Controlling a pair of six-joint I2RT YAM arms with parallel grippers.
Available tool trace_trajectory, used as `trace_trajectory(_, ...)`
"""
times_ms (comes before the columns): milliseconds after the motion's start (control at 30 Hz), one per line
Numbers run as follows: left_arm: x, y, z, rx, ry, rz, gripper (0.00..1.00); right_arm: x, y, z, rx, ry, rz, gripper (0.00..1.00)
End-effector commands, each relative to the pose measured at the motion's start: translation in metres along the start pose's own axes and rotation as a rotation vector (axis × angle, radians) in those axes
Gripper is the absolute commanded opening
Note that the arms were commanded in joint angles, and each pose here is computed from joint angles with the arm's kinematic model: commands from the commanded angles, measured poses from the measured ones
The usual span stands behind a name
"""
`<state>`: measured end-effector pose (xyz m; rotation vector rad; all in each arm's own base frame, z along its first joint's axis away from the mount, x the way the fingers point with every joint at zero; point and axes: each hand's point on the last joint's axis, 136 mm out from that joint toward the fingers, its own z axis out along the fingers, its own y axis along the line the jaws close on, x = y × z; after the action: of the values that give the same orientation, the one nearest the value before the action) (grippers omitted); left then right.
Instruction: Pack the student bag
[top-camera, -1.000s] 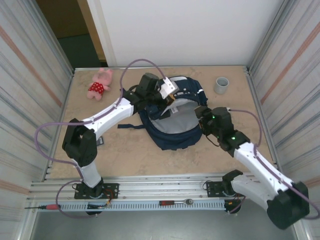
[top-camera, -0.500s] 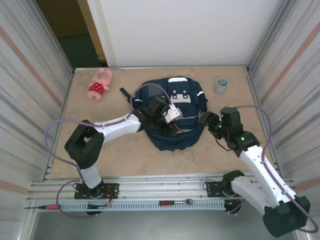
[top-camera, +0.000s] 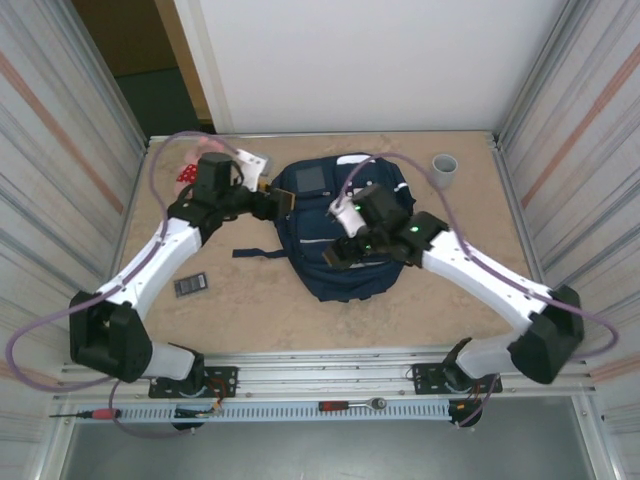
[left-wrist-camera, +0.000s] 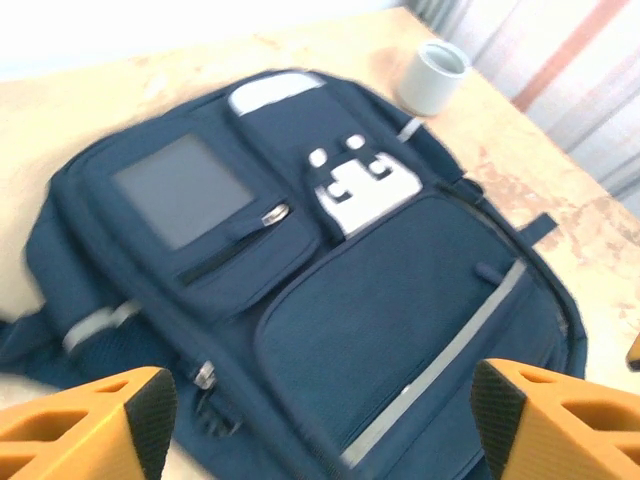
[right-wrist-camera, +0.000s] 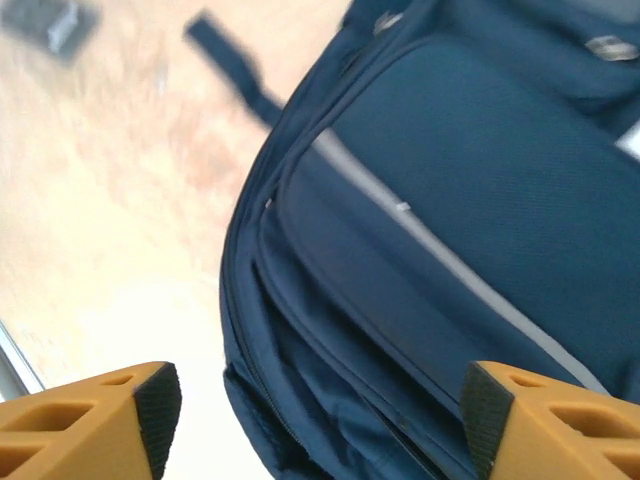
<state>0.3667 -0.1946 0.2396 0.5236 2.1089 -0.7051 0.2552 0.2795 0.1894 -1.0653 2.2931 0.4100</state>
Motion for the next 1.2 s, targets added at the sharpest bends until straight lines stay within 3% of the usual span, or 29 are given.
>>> trace_trajectory(0,0.039,0.019,-0.006,-0.016,0.078,-0.156,0.79,0.02,0.01,0.023,-0.008,0.14,-0.25,0.78)
trace_trajectory(133,0.055,0.035,-0.012,-0.059,0.077,-0.198,0.8,0.031,0.022,0.051,-0.075,0.192,-0.269,0.79)
trace_trajectory(233,0.067,0.041,-0.007,-0.075,0.103,-0.203,0.8,0.048,0.019,0.07,-0.07,0.249,-0.285,0.75)
trace_trajectory(367,0.085,0.045,0.003,-0.051,0.156,-0.145,0.8,0.06,0.001,0.081,0.026,0.282,-0.308,0.44)
trace_trajectory(533,0.094,0.043,0.019,0.084,0.171,0.043,0.79,0.05,0.007,0.06,0.004,0.199,-0.354,0.12)
trace_trajectory(667,0.092,0.038,0.032,0.235,0.164,0.199,0.77,0.042,0.016,0.038,-0.038,0.144,-0.396,0.0)
trace_trajectory(767,0.095,0.032,0.038,0.33,0.198,0.311,0.76,0.029,0.015,0.022,-0.048,0.08,-0.391,0.0)
trace_trajectory(933,0.091,0.041,0.048,0.349,0.212,0.406,0.76,0.011,0.003,0.005,-0.058,0.002,-0.326,0.0)
trace_trajectory(967,0.088,0.04,0.049,0.355,0.21,0.413,0.76,0.013,0.001,0.005,-0.058,0.006,-0.332,0.03)
trace_trajectory(1033,0.085,0.04,0.05,0.359,0.204,0.418,0.76,0.026,0.002,0.011,-0.07,0.051,-0.387,0.26)
trace_trajectory(1067,0.084,0.04,0.051,0.358,0.203,0.424,0.76,0.034,0.003,0.014,-0.076,0.077,-0.417,0.33)
trace_trajectory(1167,0.085,0.043,0.05,0.338,0.209,0.431,0.76,0.056,-0.002,0.026,-0.071,0.167,-0.499,0.44)
